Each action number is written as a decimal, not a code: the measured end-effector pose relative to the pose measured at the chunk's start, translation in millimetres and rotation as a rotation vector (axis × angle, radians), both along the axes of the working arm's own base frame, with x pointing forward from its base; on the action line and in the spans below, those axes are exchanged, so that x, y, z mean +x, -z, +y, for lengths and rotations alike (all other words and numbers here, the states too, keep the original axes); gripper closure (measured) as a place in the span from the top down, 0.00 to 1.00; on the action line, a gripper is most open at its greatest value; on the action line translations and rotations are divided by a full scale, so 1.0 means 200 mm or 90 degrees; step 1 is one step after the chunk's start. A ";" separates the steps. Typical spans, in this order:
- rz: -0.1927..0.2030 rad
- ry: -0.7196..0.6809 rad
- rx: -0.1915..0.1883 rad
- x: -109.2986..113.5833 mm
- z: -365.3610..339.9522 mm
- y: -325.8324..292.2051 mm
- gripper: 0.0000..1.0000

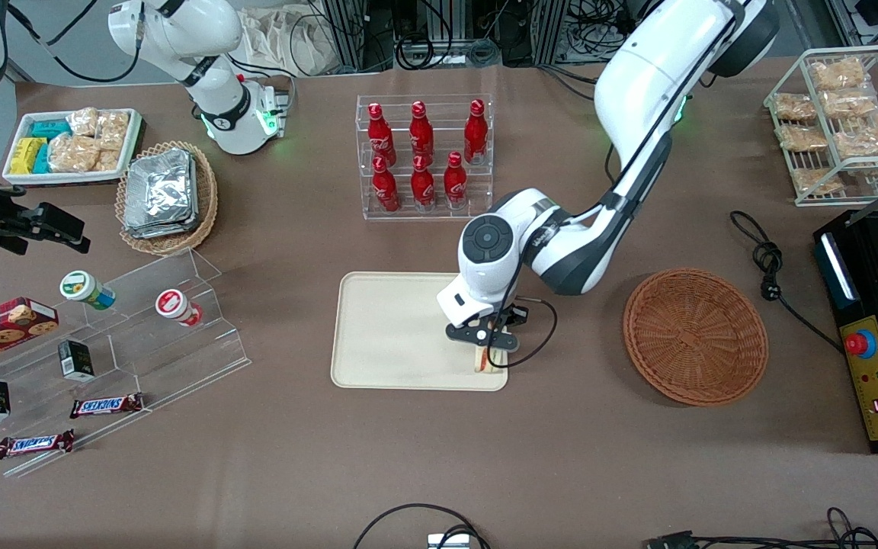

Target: Place sandwich from basket to tray

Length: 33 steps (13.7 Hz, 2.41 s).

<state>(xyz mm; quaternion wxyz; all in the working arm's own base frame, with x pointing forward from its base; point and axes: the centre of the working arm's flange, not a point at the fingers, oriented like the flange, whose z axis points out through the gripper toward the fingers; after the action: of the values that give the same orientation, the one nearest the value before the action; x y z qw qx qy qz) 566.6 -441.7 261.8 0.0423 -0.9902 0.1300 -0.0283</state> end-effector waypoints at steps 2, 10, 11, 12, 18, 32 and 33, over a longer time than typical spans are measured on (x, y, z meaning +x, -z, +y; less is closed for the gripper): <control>-0.004 0.010 0.011 0.00 0.00 0.05 0.18; -0.005 0.014 0.014 0.00 0.00 0.08 0.57; -0.005 0.014 0.014 0.00 0.00 0.08 0.66; -0.005 0.014 0.014 0.00 0.00 0.08 0.77; -0.016 0.004 0.015 0.05 0.04 0.06 1.00; -0.053 -0.298 -0.097 0.41 1.25 -1.21 1.00; -0.048 -0.294 -0.087 0.39 1.37 -1.30 1.00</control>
<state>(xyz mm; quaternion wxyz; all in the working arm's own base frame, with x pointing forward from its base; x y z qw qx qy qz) 645.1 -166.8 521.0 -0.0150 -0.9924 -0.1039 -0.0636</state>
